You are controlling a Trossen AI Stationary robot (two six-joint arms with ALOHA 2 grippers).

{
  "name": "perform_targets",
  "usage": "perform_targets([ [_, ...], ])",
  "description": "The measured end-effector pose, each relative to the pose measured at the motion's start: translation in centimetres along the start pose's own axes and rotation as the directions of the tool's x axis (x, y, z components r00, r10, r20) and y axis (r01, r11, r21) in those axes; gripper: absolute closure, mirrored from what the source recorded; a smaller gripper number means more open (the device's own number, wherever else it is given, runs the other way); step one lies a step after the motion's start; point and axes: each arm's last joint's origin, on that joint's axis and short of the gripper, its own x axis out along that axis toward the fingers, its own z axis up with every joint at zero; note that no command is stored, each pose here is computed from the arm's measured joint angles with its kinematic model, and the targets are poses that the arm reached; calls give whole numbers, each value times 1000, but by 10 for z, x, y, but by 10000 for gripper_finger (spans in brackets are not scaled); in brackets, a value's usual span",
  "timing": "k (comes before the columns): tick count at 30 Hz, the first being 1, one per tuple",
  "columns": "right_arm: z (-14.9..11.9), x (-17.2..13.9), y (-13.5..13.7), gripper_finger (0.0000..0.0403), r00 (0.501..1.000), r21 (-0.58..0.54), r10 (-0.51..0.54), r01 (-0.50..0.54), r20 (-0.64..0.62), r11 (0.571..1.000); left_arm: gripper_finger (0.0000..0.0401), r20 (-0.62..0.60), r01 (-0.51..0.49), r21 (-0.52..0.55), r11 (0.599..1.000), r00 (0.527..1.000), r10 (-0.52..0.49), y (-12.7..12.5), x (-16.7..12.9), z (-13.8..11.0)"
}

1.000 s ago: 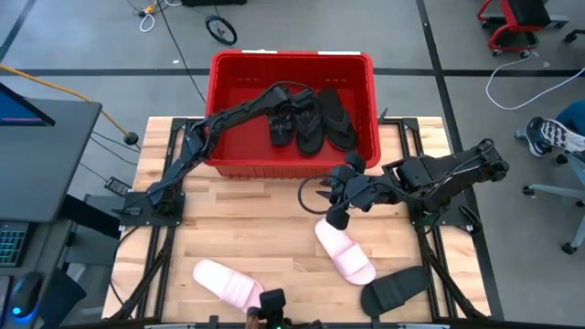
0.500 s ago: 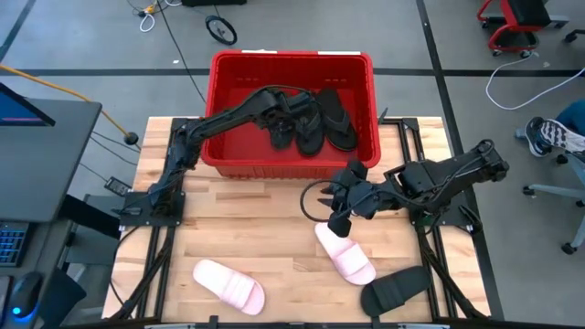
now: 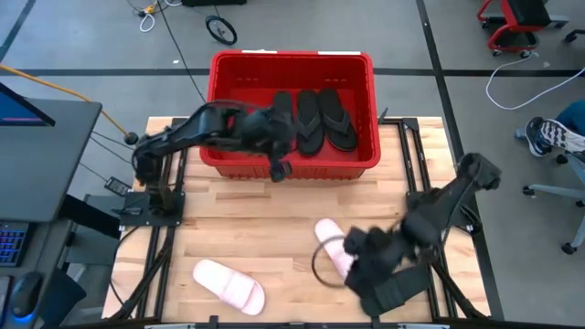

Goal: Pick and place slides into bin
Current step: Put the black slide into the red container

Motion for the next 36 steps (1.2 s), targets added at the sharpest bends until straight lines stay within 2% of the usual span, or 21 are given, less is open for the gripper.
perform_targets([
  [3,-26,21,7,304,996,137,-55,64,-63,989,364,67,72,-19,997,995,-70,-23,-13,0],
  [8,-75,46,11,270,978,281,-158,190,-134,941,375,116,195,-6,981,974,-193,-61,-28,-4],
  [10,-95,53,9,254,965,295,-212,250,-154,922,380,132,235,7,972,963,-233,-75,-35,-7],
  [13,-119,55,1,229,935,259,-314,348,-166,901,387,151,289,8,957,946,-287,-93,-44,-11],
  [16,-134,51,-9,205,900,242,-409,435,-151,867,392,190,346,20,938,920,-344,-110,-54,-14],
  [20,-136,38,-14,183,912,259,-404,410,-79,875,391,246,411,50,910,878,-410,-127,-66,-15],
  [23,-135,38,-20,177,926,299,-367,375,-85,878,383,268,446,59,893,855,-444,-136,-74,-17],
  [28,-138,64,-48,176,966,333,-237,259,-105,907,378,278,497,92,863,819,-502,-152,-87,-24],
  [32,-138,79,-79,177,961,401,-228,272,-154,875,386,266,521,115,846,804,-532,-161,-94,-30],
  [36,-136,83,-99,183,973,427,-160,219,-168,877,393,259,529,125,839,799,-543,-165,-97,-33],
])
